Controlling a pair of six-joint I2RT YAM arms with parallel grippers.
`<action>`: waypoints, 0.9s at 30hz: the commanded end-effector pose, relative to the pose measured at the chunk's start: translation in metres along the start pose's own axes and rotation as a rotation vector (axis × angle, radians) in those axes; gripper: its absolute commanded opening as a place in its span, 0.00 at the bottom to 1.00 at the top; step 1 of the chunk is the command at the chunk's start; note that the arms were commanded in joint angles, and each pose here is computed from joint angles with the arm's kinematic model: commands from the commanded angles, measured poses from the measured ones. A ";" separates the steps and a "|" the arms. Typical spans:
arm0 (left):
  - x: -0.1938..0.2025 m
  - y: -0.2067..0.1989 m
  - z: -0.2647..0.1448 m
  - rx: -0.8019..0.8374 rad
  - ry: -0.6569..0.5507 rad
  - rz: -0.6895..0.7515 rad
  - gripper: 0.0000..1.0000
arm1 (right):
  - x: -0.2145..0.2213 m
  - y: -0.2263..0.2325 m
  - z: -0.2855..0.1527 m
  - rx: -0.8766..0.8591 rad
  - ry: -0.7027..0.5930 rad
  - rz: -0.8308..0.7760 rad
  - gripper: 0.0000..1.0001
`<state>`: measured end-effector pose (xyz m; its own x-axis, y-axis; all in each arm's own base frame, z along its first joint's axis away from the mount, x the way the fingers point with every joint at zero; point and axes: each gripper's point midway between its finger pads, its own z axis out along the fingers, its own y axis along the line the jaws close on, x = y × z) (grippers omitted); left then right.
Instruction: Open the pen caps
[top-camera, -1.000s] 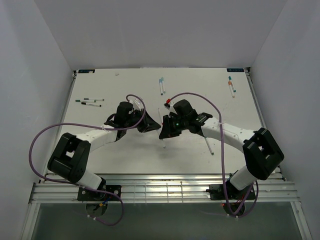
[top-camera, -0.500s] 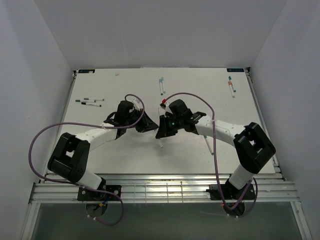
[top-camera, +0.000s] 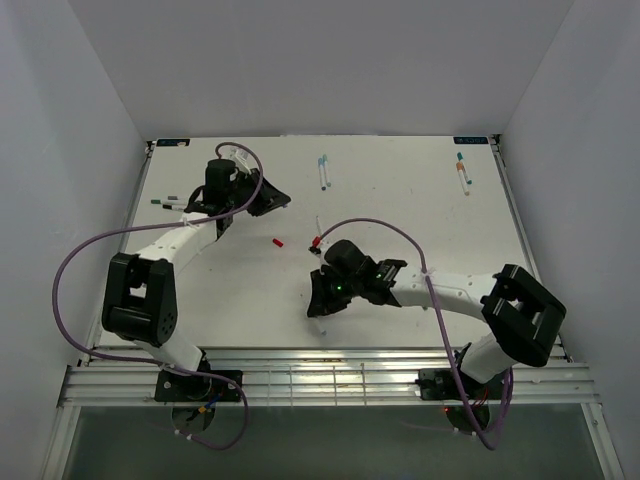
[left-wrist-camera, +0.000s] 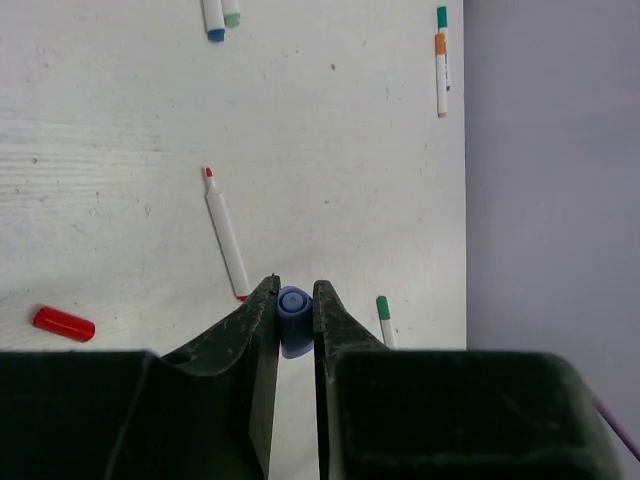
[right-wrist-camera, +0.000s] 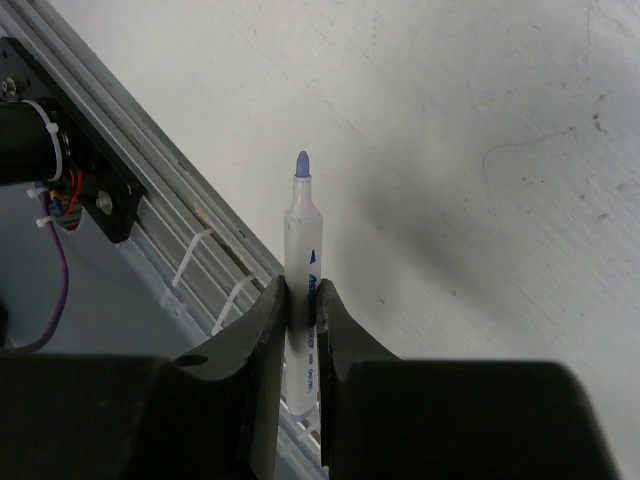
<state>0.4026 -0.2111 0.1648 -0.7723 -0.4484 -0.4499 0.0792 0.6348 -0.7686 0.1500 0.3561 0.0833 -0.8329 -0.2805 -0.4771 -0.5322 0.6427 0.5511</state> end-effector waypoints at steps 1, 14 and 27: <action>-0.022 -0.025 -0.011 0.065 -0.096 0.105 0.00 | -0.008 0.009 -0.009 -0.029 -0.003 0.015 0.08; 0.033 0.065 -0.044 -0.318 0.002 0.058 0.00 | -0.120 -0.108 -0.027 0.281 -0.155 -0.019 0.08; 0.058 0.122 -0.027 -0.489 0.066 -0.015 0.04 | -0.183 -0.162 0.010 0.341 -0.176 -0.056 0.08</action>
<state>0.3438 -0.1507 0.0627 -0.8267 -0.4148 -0.3802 -0.1926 0.8435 -0.5014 0.3705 0.3062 0.0683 -0.7756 -0.2082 -0.5958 -0.4500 0.8444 0.2907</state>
